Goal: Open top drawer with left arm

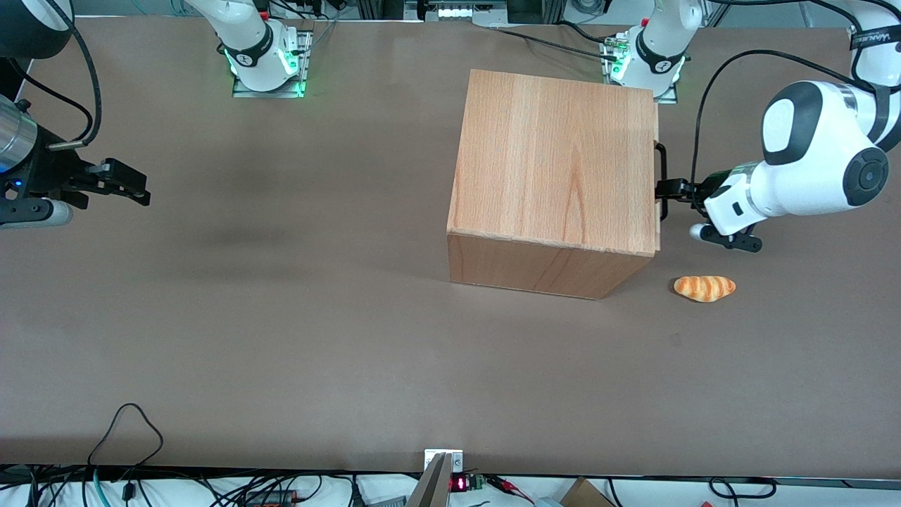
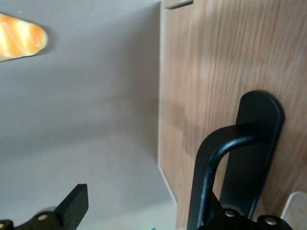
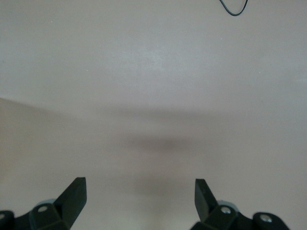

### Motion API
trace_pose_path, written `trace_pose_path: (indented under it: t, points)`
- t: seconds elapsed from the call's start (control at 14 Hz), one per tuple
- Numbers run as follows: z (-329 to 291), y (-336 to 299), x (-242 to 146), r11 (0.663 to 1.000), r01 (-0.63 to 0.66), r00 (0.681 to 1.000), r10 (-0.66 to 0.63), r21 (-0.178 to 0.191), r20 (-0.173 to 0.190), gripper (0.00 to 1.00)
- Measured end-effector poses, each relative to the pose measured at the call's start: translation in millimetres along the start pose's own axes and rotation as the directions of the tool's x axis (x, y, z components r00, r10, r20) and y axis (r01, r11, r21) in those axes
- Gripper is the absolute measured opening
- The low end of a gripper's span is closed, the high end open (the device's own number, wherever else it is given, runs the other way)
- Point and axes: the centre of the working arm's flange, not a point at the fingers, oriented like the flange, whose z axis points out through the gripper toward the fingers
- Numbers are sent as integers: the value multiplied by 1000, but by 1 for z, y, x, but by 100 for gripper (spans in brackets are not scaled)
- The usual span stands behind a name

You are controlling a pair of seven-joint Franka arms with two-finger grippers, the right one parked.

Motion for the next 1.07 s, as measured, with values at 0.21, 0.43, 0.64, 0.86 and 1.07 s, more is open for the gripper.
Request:
trace_pose_path:
  t: [0.21, 0.43, 0.64, 0.86, 1.07]
  points:
    - [-5, -16, -3, 1000, 22, 1000, -22, 4, -8, 100]
    - [-11, -33, -6, 999, 27, 1000, -27, 20, -15, 100]
    - [-18, -53, -11, 998, 51, 998, -50, 24, -27, 100]
    - [-25, -77, -18, 996, 89, 995, -89, 11, -42, 100]
    - [-32, -99, -25, 993, 116, 992, -114, 30, -50, 100]
